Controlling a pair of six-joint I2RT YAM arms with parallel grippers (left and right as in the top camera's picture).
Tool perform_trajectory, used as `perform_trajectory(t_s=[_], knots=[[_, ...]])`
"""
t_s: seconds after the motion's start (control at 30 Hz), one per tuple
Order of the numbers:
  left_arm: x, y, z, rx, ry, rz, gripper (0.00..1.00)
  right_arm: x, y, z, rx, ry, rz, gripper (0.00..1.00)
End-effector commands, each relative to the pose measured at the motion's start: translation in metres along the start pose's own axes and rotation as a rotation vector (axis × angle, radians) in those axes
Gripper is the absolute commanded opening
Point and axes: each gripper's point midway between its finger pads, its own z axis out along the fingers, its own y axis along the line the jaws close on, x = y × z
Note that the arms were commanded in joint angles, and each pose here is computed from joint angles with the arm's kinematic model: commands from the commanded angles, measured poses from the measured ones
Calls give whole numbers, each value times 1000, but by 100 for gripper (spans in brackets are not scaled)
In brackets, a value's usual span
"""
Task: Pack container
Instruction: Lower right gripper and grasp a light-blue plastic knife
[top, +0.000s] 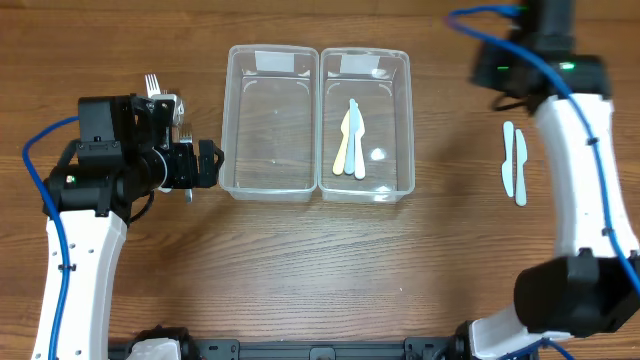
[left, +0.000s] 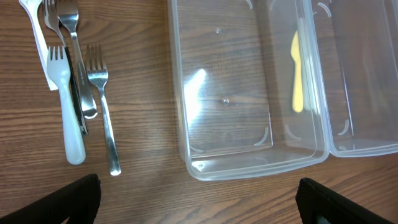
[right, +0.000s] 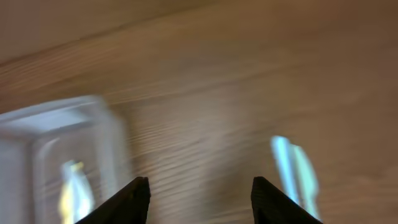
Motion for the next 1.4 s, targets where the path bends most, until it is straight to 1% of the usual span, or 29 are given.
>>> perform_trajectory(t_s=[0.0,0.07,0.17,0.33,0.47,0.6,0.9,1.0,1.13,1.3,1.37], knots=[[-7,-2,-3,2,-15,26,100,16,-60,34,80,87,104,57],[-7,-2,-3,2,-15,26,100,27,-81,48,90,138,138,59],[-7,-2,-3,2,-15,26,100,49,-95,71,56,236,105,62],[-7,-2,-3,2,-15,26,100,95,-106,114,48,421,33,59],[-7,-2,-3,2,-15,26,100,115,-108,137,47,487,38,55],[-7,-2,-3,2,-15,26,100,129,-109,148,49,533,43,52],[-7,-2,-3,2,-15,26,100,140,-110,156,51,567,46,50],[-7,-2,-3,2,-15,26,100,151,-111,162,51,604,49,50],[-7,-2,-3,2,-15,26,100,163,-111,169,52,643,50,45],[-7,-2,-3,2,-15,26,100,169,-112,172,51,661,52,45],[-7,-2,-3,2,-15,26,100,170,-111,172,51,665,52,40]])
